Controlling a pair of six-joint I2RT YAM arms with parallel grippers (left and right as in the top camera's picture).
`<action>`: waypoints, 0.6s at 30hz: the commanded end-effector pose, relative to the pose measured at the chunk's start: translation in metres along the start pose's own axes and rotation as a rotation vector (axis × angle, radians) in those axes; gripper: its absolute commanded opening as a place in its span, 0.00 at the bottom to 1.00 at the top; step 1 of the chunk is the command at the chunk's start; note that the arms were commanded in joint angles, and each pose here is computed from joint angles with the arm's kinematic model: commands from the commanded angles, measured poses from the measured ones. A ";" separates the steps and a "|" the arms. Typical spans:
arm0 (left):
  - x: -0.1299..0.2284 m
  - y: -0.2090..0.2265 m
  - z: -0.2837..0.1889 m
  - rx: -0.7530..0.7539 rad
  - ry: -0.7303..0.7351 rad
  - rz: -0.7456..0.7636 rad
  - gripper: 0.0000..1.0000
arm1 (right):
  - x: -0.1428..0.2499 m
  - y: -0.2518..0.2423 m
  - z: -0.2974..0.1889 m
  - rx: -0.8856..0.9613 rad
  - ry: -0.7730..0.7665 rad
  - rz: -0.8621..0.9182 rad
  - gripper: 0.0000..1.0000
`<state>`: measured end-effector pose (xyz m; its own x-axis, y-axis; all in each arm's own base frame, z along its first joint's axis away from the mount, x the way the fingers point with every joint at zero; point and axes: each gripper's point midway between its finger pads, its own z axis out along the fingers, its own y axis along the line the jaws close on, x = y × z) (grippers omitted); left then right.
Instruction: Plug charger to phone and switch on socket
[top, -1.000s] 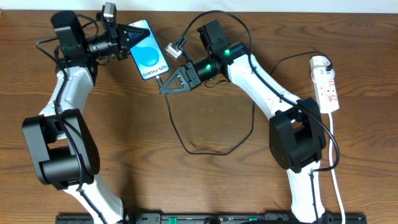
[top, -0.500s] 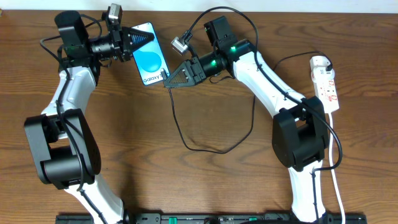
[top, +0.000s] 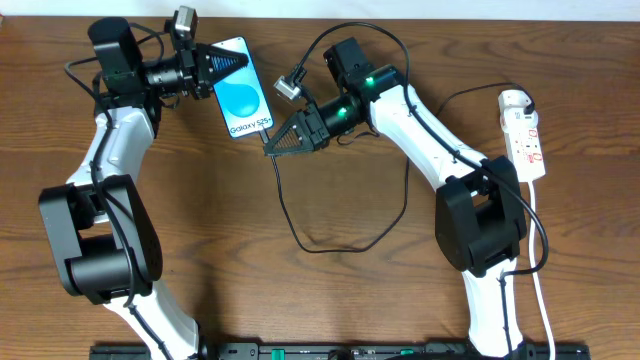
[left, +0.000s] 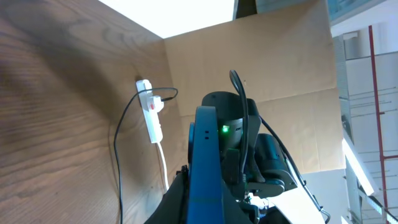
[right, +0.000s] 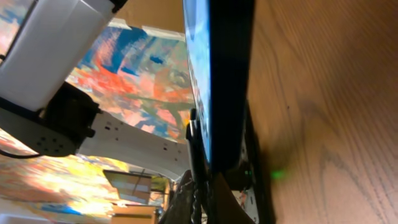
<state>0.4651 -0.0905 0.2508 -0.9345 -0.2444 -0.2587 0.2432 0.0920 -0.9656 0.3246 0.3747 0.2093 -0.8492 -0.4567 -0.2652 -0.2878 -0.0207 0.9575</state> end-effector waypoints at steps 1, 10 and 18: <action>0.003 -0.013 -0.001 0.020 0.026 0.032 0.07 | 0.000 0.002 0.008 0.004 0.015 -0.062 0.01; 0.003 -0.013 -0.001 0.020 0.026 0.032 0.07 | 0.004 0.004 0.017 -0.001 0.035 -0.069 0.01; 0.003 -0.013 -0.001 0.020 0.026 0.032 0.07 | 0.005 0.001 0.017 0.015 0.036 -0.066 0.01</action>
<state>0.4642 -0.0899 0.2511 -0.9358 -0.2410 -0.2575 0.2429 0.0889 -0.9660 0.3125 0.3852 0.2054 -0.8247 -0.4838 -0.2929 -0.3215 -0.0251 0.9466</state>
